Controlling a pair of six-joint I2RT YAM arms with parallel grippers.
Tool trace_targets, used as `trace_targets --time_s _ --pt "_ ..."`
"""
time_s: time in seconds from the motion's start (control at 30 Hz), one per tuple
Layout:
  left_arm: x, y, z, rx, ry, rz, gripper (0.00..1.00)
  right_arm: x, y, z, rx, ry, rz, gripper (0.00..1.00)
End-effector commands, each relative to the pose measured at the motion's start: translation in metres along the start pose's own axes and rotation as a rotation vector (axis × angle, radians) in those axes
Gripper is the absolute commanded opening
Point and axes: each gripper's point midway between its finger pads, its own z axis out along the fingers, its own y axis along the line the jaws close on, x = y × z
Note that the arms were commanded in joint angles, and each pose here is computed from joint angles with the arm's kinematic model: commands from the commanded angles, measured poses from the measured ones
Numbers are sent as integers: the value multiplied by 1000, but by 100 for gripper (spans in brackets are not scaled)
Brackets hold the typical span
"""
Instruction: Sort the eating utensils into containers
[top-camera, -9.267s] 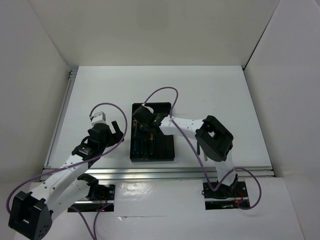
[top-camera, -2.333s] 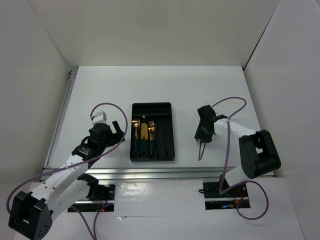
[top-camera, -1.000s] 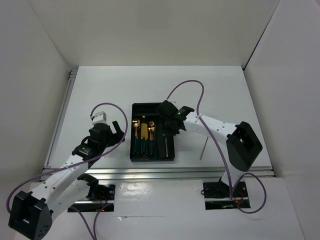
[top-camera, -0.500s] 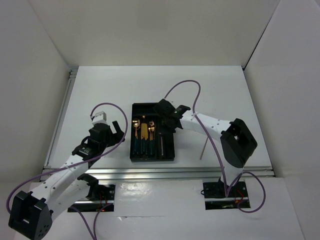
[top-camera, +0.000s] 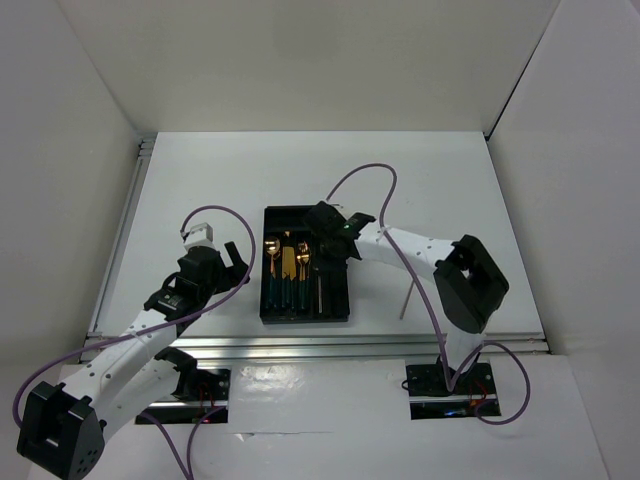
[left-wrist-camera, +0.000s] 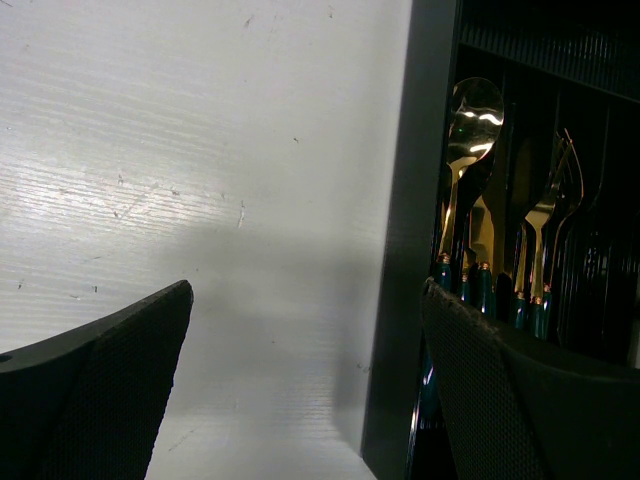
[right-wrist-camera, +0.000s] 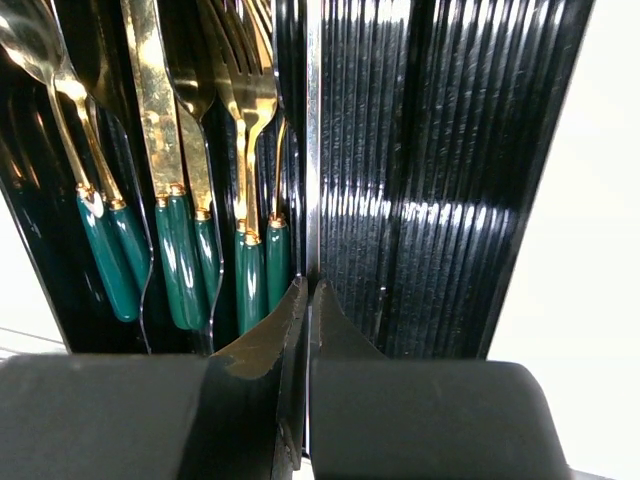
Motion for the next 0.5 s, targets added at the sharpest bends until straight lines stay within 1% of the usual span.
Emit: trace_targets --time_s 0.0,0.17,0.47 --pt "-7 -2 2 9 -32 -4 100 -4 17 4 -31 -23 12 0" --pt "-9 -3 1 14 -40 -7 100 4 11 10 8 -7 9 0" --pt "-9 -3 1 14 -40 -7 100 6 11 17 15 -1 17 0"
